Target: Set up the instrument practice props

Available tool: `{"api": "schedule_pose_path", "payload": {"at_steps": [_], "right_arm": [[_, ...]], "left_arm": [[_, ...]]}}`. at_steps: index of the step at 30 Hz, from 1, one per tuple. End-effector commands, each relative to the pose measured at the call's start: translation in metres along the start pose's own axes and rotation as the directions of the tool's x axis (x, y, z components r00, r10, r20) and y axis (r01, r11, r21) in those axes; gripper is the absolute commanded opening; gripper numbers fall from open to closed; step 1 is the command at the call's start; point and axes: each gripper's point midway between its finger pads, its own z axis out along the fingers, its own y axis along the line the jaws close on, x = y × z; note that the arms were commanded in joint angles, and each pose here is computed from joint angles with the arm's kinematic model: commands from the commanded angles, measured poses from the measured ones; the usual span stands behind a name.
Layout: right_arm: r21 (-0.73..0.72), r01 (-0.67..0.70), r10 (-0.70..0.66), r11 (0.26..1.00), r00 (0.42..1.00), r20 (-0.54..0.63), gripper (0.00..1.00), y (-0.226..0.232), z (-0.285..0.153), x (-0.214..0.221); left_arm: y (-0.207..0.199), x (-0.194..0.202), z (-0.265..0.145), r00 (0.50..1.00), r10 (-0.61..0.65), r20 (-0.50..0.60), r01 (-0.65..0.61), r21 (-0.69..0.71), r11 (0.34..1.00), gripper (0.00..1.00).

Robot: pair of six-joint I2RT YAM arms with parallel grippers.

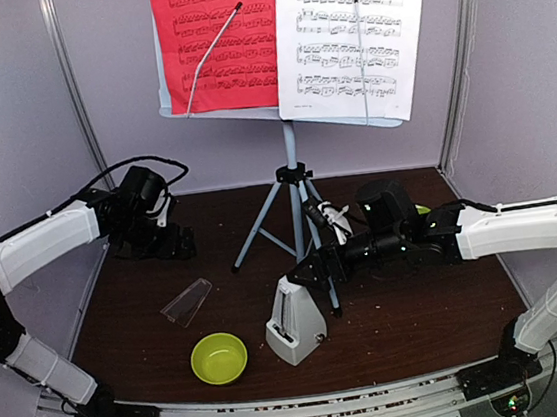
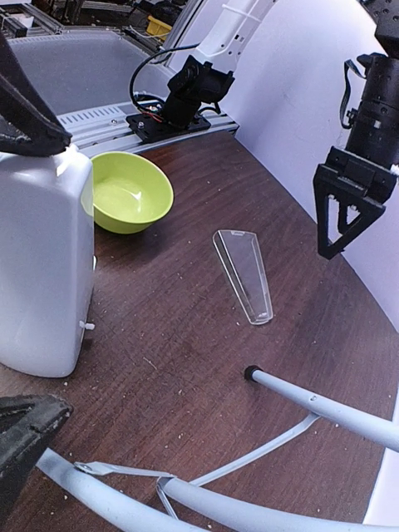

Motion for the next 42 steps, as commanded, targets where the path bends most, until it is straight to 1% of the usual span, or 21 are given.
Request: {"api": "schedule_pose_path", "payload": {"at_steps": [1, 6, 11, 13, 18, 20, 22, 25, 28, 33, 36, 39, 42], "right_arm": [[0.177, -0.016, 0.053, 0.984, 0.977, -0.206, 1.0, -0.044, 0.005, 0.064], [0.169, -0.016, 0.051, 0.985, 0.978, -0.203, 1.0, -0.042, 0.005, 0.062], [0.161, -0.02, 0.051, 0.987, 0.98, -0.192, 1.0, -0.039, 0.005, 0.056], [0.16, -0.02, 0.05, 0.987, 0.98, -0.19, 0.99, -0.038, 0.005, 0.055], [0.152, -0.019, 0.049, 0.988, 0.98, -0.191, 0.98, -0.035, 0.007, 0.053], [0.151, -0.018, 0.047, 0.988, 0.98, -0.193, 0.98, -0.035, 0.007, 0.053], [0.153, -0.016, 0.045, 0.988, 0.98, -0.193, 0.98, -0.035, 0.007, 0.053], [0.152, -0.015, 0.045, 0.988, 0.98, -0.195, 0.98, -0.035, 0.008, 0.052], [0.155, -0.013, 0.044, 0.988, 0.979, -0.198, 0.98, -0.035, 0.009, 0.053], [0.155, -0.006, 0.038, 0.988, 0.978, -0.204, 0.98, -0.034, 0.01, 0.052], [0.157, 0.0, 0.034, 0.988, 0.977, -0.211, 0.98, -0.035, 0.011, 0.053], [0.16, 0.003, 0.031, 0.987, 0.976, -0.214, 0.98, -0.035, 0.011, 0.053], [0.161, 0.002, 0.032, 0.987, 0.976, -0.213, 0.98, -0.035, 0.01, 0.053]], "left_arm": [[-0.002, -0.021, -0.027, 0.988, 0.0, 0.153, -0.007, 0.044, 0.999, 0.98], [-0.015, -0.024, -0.052, 0.958, -0.012, 0.287, -0.036, 0.161, 0.986, 0.98], [-0.035, -0.013, -0.077, 0.902, 0.003, 0.431, -0.121, 0.247, 0.961, 0.98], [-0.046, -0.003, -0.083, 0.886, 0.017, 0.464, -0.169, 0.289, 0.942, 0.98], [-0.088, 0.03, -0.094, 0.834, 0.123, 0.538, -0.345, 0.334, 0.877, 0.98], [-0.098, 0.037, -0.096, 0.828, 0.12, 0.547, -0.358, 0.353, 0.864, 0.97], [-0.105, 0.042, -0.098, 0.829, 0.105, 0.55, -0.351, 0.365, 0.862, 0.93], [-0.117, 0.047, -0.1, 0.82, 0.107, 0.562, -0.352, 0.347, 0.87, 0.89], [-0.135, 0.054, -0.1, 0.818, 0.107, 0.564, -0.358, 0.355, 0.864, 0.85], [-0.181, 0.073, -0.097, 0.803, 0.197, 0.562, -0.458, 0.372, 0.807, 0.81], [-0.203, 0.08, -0.093, 0.792, 0.264, 0.55, -0.514, 0.367, 0.775, 0.76], [-0.214, 0.081, -0.09, 0.787, 0.292, 0.544, -0.531, 0.355, 0.77, 0.71], [-0.218, 0.078, -0.09, 0.788, 0.275, 0.551, -0.519, 0.357, 0.777, 0.67]]}}
